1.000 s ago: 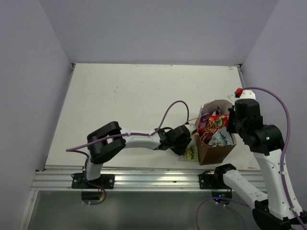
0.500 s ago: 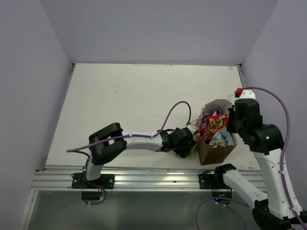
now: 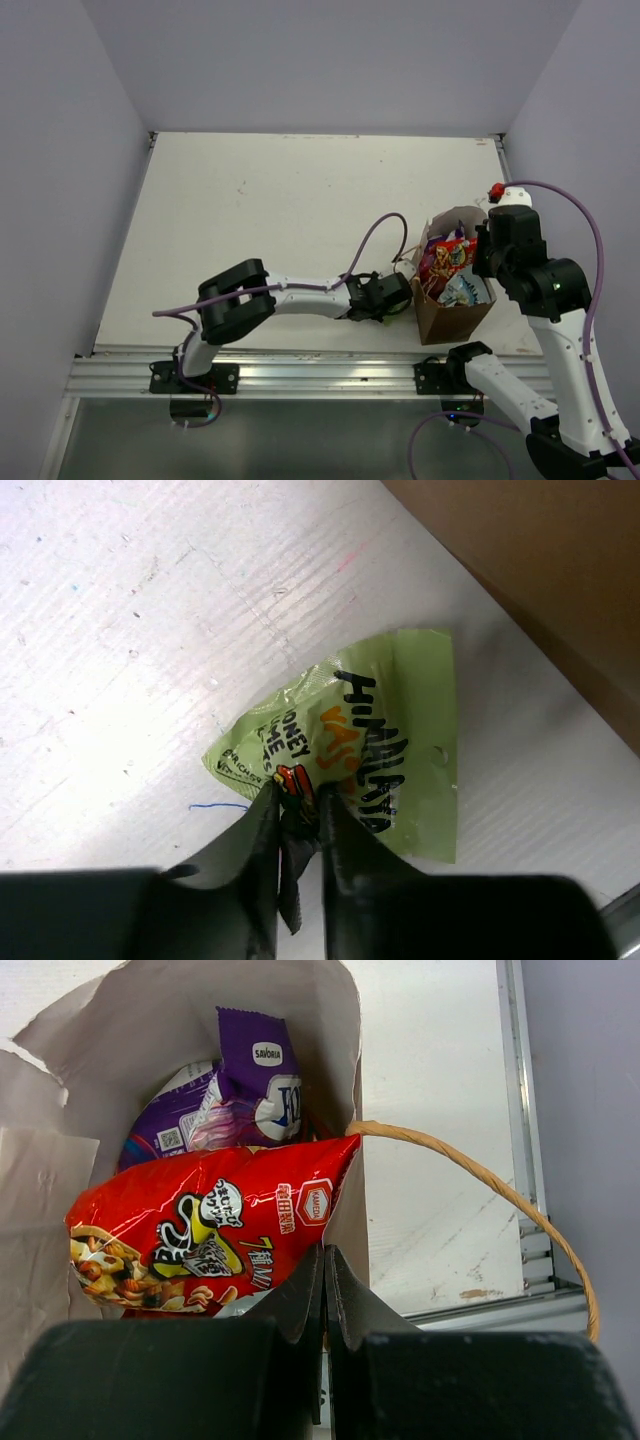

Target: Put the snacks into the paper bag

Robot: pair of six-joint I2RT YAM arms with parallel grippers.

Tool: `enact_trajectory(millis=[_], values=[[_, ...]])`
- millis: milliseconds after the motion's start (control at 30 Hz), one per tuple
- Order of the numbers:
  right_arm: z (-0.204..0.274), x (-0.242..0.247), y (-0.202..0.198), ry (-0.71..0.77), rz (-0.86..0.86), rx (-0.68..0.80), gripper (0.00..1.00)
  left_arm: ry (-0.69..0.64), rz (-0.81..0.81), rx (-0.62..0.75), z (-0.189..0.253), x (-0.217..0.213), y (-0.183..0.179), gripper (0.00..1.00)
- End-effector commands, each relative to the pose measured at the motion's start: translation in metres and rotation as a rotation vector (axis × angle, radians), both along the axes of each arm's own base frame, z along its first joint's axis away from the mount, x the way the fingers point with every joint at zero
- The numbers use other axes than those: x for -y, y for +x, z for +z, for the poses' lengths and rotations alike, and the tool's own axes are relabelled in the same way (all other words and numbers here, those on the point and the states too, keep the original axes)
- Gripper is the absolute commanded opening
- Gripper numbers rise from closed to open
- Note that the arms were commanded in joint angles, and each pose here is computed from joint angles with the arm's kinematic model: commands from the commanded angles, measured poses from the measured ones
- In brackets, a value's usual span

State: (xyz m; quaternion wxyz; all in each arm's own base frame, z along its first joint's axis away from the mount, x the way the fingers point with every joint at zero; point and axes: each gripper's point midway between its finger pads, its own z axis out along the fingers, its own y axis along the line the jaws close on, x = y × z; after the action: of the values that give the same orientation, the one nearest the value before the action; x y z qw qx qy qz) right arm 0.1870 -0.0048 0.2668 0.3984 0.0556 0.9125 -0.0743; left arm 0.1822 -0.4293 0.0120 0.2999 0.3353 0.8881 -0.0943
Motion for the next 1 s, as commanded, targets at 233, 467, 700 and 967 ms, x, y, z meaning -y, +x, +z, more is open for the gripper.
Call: enact_trajectory(millis=[233, 467, 700, 967], values=[[0.01, -0.012, 0.01, 0.059, 0.02, 0.042, 0.0, 0.256, 0.032, 0.003, -0.014, -0.091, -0.014, 0.0], [0.015, -0.009, 0.007, 0.056, 0.014, 0.054, 0.0, -0.007, 0.308, 0.152, 0.108, -0.149, 0.035, 0.0], [0.017, -0.009, 0.005, 0.058, 0.016, 0.061, 0.0, -0.46, 0.297, 0.34, 0.314, -0.106, 0.061, 0.0], [0.021, -0.006, 0.002, 0.052, 0.008, 0.072, 0.0, -0.886, -0.037, 0.26, 0.409, -0.002, 0.032, 0.0]])
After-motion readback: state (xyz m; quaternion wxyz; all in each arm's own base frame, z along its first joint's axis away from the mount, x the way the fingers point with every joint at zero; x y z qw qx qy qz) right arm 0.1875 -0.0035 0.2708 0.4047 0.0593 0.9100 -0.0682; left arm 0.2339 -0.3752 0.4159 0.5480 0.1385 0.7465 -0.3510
